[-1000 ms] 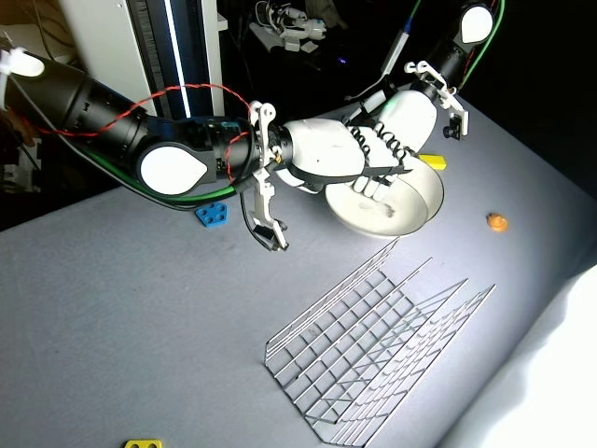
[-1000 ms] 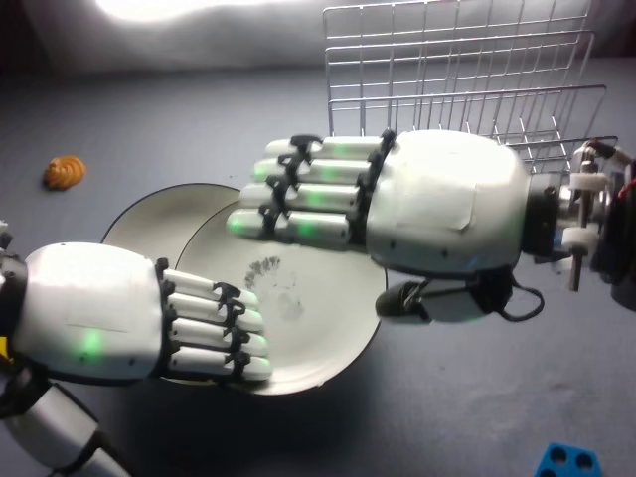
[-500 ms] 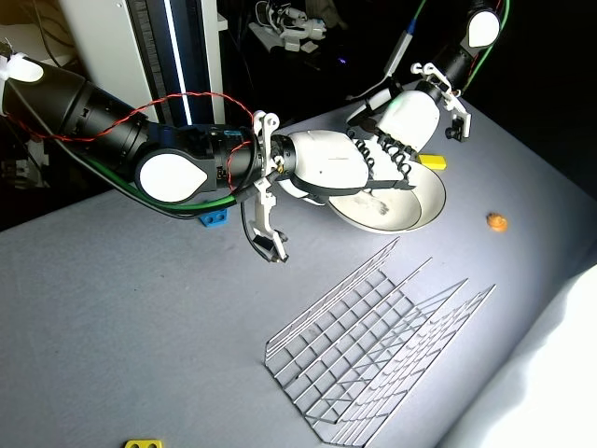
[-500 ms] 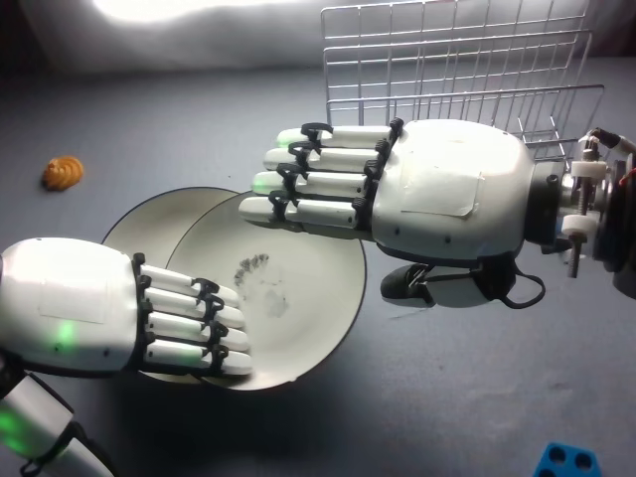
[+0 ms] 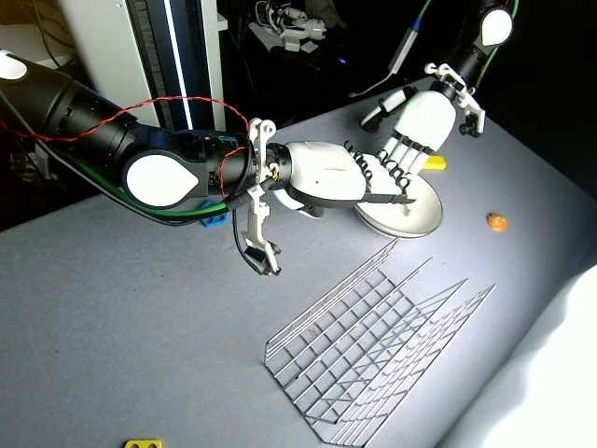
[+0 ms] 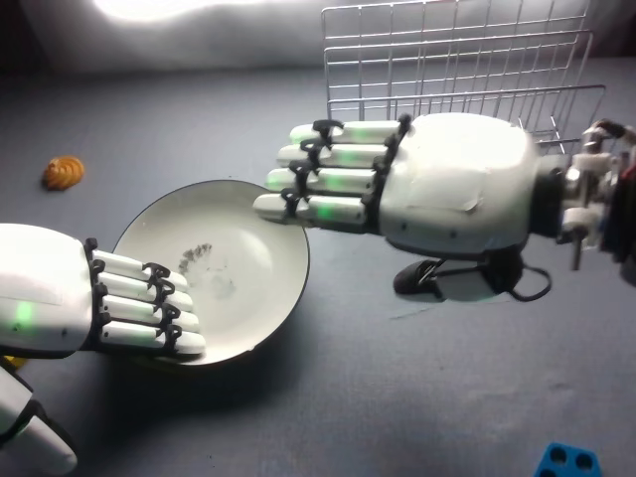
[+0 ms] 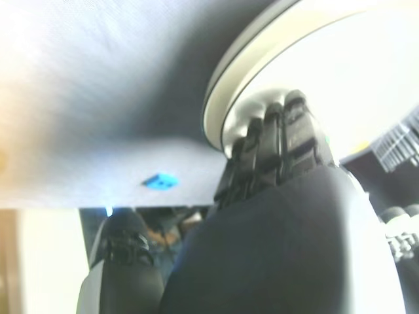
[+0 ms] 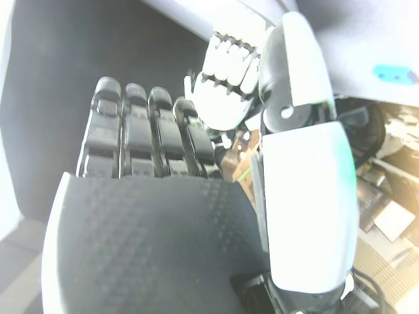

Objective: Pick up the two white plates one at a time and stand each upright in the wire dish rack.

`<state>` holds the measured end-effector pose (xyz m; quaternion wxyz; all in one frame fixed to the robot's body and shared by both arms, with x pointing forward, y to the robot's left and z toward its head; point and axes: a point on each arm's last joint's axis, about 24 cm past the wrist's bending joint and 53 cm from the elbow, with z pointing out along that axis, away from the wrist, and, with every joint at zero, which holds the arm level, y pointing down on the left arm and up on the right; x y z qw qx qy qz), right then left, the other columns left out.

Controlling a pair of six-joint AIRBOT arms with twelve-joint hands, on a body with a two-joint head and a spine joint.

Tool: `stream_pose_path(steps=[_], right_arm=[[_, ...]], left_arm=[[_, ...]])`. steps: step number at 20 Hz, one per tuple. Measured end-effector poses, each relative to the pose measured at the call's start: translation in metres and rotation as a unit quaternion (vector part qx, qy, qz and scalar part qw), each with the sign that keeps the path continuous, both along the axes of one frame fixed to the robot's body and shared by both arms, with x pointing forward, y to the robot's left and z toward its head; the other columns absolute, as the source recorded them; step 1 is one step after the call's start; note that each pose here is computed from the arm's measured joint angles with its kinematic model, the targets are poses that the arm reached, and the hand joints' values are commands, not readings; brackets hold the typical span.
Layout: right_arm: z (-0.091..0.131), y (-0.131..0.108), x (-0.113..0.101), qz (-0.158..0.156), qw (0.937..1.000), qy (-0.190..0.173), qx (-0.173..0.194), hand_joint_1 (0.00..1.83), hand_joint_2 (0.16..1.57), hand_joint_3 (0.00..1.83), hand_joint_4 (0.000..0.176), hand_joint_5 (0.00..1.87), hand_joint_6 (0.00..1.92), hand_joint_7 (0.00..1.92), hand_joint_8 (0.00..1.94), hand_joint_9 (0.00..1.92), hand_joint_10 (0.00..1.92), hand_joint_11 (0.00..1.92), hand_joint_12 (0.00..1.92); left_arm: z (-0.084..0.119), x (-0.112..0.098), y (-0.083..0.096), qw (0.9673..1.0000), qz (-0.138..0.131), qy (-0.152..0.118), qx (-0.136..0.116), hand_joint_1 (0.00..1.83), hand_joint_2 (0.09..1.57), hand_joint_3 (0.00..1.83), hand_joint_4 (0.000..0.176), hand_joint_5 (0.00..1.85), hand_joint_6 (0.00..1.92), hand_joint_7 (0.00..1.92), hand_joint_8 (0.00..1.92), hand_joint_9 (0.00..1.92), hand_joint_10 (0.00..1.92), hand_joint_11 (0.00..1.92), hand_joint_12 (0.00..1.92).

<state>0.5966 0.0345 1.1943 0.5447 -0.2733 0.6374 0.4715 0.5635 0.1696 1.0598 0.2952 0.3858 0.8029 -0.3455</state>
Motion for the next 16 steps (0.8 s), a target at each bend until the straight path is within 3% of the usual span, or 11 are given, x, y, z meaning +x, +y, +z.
stream_pose_path(steps=[4, 9, 12, 16], right_arm=[[-0.003, 0.004, -0.003, 0.005, 1.0000, 0.001, -0.003, 1.16, 1.03, 0.00, 0.000, 0.00, 0.00, 0.00, 0.00, 0.00, 0.00, 0.00, 0.01], [-0.002, 0.001, -0.001, 0.002, 1.0000, 0.000, -0.002, 1.13, 1.04, 0.00, 0.000, 0.00, 0.00, 0.00, 0.00, 0.00, 0.00, 0.00, 0.00], [0.000, 0.002, -0.001, 0.003, 1.0000, -0.001, 0.001, 1.11, 1.06, 0.00, 0.000, 0.00, 0.00, 0.00, 0.00, 0.00, 0.00, 0.00, 0.00], [0.001, 0.002, -0.002, 0.005, 1.0000, -0.003, 0.004, 1.12, 1.06, 0.00, 0.000, 0.00, 0.00, 0.00, 0.00, 0.00, 0.00, 0.00, 0.00]], left_arm=[[0.005, 0.003, 0.006, 1.0000, -0.003, 0.003, 0.000, 0.00, 1.09, 0.00, 0.000, 0.01, 0.00, 0.00, 0.00, 0.00, 0.00, 0.00, 0.00], [0.032, 0.026, 0.008, 0.9994, 0.013, -0.022, -0.023, 0.00, 1.09, 0.00, 0.000, 0.00, 0.00, 0.00, 0.00, 0.00, 0.00, 0.00, 0.00], [0.028, 0.041, 0.017, 0.9990, 0.029, -0.031, -0.011, 0.00, 1.08, 0.00, 0.000, 0.00, 0.00, 0.00, 0.00, 0.00, 0.00, 0.00, 0.00], [0.017, 0.043, 0.025, 0.9991, 0.033, -0.025, 0.004, 0.00, 1.09, 0.00, 0.000, 0.00, 0.00, 0.00, 0.00, 0.00, 0.00, 0.00, 0.00]])
